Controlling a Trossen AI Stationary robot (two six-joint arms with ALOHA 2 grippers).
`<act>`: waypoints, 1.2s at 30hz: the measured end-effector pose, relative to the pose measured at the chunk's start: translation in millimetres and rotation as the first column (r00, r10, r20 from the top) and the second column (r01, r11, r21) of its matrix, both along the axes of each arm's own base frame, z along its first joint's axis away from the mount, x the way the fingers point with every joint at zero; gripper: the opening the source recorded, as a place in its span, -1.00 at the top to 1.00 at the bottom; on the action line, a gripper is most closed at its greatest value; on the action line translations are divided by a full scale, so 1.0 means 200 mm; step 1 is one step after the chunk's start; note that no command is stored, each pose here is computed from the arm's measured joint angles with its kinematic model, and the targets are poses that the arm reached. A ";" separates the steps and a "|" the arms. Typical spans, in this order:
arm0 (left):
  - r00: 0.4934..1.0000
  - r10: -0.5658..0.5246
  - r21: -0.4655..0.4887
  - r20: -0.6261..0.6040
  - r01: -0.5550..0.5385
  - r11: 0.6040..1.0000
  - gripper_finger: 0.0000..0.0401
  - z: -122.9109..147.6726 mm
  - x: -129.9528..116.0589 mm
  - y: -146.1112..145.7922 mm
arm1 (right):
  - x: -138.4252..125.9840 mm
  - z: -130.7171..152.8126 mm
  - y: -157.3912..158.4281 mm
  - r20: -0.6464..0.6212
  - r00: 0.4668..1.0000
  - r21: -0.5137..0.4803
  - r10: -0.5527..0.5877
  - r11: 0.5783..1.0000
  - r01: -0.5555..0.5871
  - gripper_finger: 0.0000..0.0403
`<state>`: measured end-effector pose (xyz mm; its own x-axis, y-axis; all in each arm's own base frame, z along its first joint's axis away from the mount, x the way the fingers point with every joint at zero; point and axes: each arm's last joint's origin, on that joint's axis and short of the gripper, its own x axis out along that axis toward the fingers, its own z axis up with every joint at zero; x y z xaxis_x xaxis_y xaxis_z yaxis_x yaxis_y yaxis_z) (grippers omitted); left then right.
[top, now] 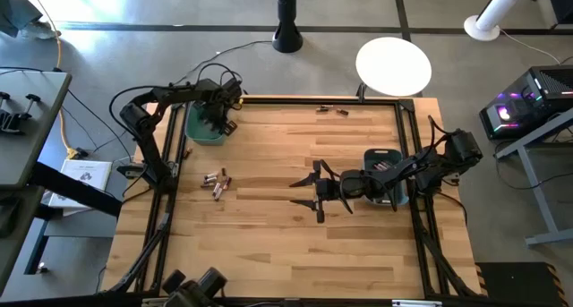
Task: Sort batteries
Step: Put the black battery into the green bin
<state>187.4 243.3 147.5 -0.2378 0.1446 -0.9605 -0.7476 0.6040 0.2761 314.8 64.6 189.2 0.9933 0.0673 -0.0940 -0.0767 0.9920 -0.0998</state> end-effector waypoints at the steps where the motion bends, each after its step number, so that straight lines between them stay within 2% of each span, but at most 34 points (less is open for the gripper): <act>1: 1.000 -0.006 0.007 0.005 0.006 1.000 0.55 0.01 0.00 0.00 | 0.00 0.00 0.00 0.000 1.000 0.000 0.000 1.000 0.000 0.00; 5: 0.999 -0.006 0.052 0.041 0.004 0.999 0.30 0.10 0.00 0.00 | 0.00 0.00 0.00 0.000 1.000 0.000 0.000 1.000 0.000 0.00; 9: 0.995 -0.007 0.130 0.104 -0.006 0.992 0.10 0.27 0.00 0.01 | 0.00 0.00 0.00 0.000 1.000 0.000 0.000 1.000 0.000 0.00; 12: 0.987 -0.006 0.194 0.161 -0.026 0.981 0.05 0.43 0.00 -0.04 | 0.00 0.00 0.00 0.000 1.000 0.000 0.000 1.000 0.000 0.00; 16: 0.962 -0.044 0.297 0.270 -0.040 0.954 0.07 0.62 0.02 -0.23 | 0.00 0.00 0.00 0.000 1.000 0.000 0.000 1.000 0.000 0.00; 20: 0.907 -0.164 0.394 0.388 -0.002 0.919 0.11 0.73 0.07 -0.52 | 0.00 0.00 0.00 0.003 1.000 -0.007 0.001 1.000 -0.001 0.00; 25: 0.852 -0.274 0.492 0.447 0.021 0.870 0.17 0.74 0.10 -0.91 | 0.00 0.00 0.00 0.003 1.000 -0.007 0.001 1.000 -0.001 0.00; 29: 0.844 -0.279 0.521 0.458 0.000 0.854 0.23 0.69 0.10 -1.13 | 0.00 0.00 0.00 0.004 1.000 -0.010 0.001 1.000 -0.001 0.00; 32: 0.883 -0.221 0.502 0.413 -0.019 0.864 0.29 0.62 0.08 -1.25 | 0.00 0.00 0.00 0.004 1.000 -0.010 0.001 1.000 -0.001 0.00; 36: 0.974 -0.040 0.457 0.223 -0.069 0.887 0.40 0.49 0.03 -1.33 | 0.00 0.00 0.00 0.005 1.000 -0.024 0.002 1.000 -0.002 0.00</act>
<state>192.9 -22.9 246.1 -0.0346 0.5803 -0.8137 -0.8292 0.4378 0.3475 314.8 64.6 189.5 0.9936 0.0674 -0.0910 -0.0785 0.9892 -0.1238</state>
